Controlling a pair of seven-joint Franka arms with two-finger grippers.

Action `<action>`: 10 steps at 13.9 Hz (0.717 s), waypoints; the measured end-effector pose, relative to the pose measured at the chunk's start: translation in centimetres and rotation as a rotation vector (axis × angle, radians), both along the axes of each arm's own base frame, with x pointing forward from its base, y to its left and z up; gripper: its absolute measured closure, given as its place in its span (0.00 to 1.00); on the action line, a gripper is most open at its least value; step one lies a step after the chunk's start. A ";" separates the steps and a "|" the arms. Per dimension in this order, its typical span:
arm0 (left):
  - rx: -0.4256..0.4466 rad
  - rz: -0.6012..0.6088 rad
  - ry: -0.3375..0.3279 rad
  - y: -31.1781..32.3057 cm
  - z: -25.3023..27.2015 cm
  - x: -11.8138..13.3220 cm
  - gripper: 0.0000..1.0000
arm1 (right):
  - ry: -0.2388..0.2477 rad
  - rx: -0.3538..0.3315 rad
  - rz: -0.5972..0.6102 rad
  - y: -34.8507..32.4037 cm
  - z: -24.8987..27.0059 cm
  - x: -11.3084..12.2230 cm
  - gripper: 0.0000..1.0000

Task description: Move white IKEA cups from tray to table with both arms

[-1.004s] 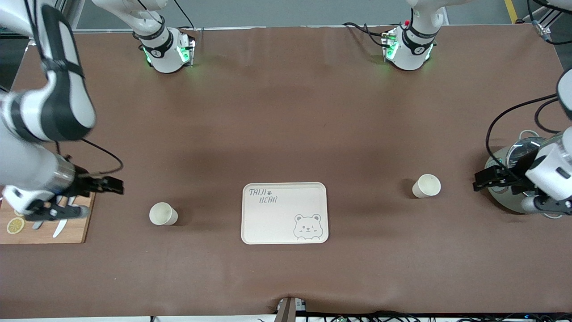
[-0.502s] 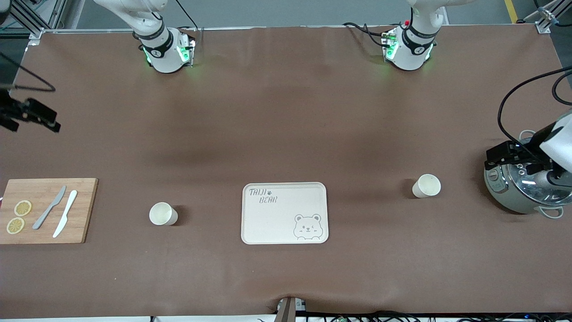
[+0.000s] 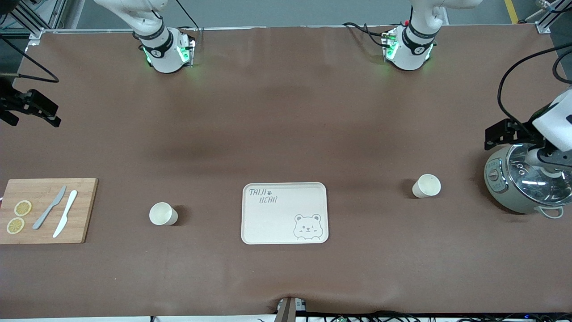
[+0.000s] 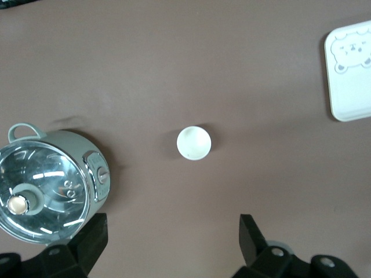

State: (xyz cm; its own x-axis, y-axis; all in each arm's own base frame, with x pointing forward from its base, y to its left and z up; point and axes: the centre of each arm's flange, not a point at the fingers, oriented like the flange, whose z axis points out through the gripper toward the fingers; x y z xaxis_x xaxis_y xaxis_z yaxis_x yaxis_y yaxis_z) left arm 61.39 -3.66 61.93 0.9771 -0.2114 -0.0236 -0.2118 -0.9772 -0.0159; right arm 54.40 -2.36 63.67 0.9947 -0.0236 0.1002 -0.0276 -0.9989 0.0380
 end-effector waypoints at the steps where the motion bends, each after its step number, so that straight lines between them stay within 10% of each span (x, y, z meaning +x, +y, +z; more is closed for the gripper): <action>1: -0.009 -0.001 0.004 0.1 0.1 -0.5 0.00 | 0.000 0.000 0.001 0.0 0.0 0.0 0.00; 10: -0.051 -0.006 -0.026 0.5 -1.9 -2.5 0.00 | 0.000 0.065 -0.006 0.5 -0.2 0.3 0.00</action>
